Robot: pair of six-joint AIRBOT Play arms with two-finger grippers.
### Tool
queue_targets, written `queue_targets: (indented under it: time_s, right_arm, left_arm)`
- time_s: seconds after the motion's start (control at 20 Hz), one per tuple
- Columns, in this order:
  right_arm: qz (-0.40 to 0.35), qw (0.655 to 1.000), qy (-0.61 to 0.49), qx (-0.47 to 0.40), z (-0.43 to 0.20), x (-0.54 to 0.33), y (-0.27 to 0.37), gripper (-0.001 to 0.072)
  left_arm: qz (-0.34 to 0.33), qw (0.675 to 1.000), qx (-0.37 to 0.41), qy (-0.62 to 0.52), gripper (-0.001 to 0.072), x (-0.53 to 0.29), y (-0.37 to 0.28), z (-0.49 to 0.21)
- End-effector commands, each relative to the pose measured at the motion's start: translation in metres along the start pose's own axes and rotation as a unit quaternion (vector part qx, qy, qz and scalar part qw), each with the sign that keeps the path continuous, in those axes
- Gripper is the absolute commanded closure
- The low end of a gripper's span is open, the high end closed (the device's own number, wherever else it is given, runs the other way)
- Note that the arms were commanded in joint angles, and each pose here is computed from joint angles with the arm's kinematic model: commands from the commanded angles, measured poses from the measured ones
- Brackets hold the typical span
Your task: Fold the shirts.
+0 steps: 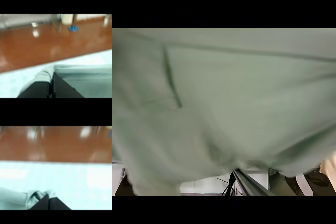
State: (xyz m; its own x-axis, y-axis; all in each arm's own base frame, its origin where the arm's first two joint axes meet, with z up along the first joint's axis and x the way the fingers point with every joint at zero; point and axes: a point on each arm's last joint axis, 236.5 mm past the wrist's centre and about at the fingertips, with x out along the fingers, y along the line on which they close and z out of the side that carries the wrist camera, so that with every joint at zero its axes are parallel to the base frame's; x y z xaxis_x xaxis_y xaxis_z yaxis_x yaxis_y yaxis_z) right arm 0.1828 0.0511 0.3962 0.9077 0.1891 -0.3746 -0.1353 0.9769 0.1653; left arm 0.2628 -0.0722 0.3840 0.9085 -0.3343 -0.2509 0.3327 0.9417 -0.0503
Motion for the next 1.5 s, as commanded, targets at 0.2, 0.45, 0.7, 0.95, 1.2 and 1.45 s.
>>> queue_targets:
  time_s: [0.2, 0.45, 0.7, 0.95, 1.2, 1.45]
  right_arm:
    - [0.019, 0.981, 0.152, 0.117, -0.106, 0.207, -0.069, 0.0692]
    - [0.057, 0.959, 0.153, 0.233, -0.118, 0.35, -0.1, 0.0692]
    - [0.109, 0.919, 0.184, 0.332, -0.138, 0.444, -0.106, 0.0691]
    - [0.118, 0.887, 0.206, 0.397, -0.148, 0.453, -0.122, 0.0073]
    - [0.074, 0.895, 0.339, 0.282, -0.188, 0.353, -0.172, 0.0074]
    - [-0.14, 0.894, 0.328, 0.272, -0.25, 0.244, -0.241, 0.0075]
  left_arm:
    - [-0.042, 0.973, -0.182, 0.136, 0.0671, 0.18, 0.04, -0.161]
    - [-0.035, 0.967, -0.207, 0.144, 0.0671, 0.293, 0.043, -0.201]
    - [-0.059, 0.951, -0.238, 0.188, 0.0671, 0.36, 0.038, -0.234]
    - [-0.079, 0.932, -0.28, 0.219, 0.0004, 0.354, 0.039, -0.238]
    - [-0.115, 0.848, -0.285, 0.433, 0.0004, 0.242, 0.081, -0.311]
    - [-0.087, 0.754, -0.448, 0.473, 0.0005, 0.128, 0.1, -0.385]
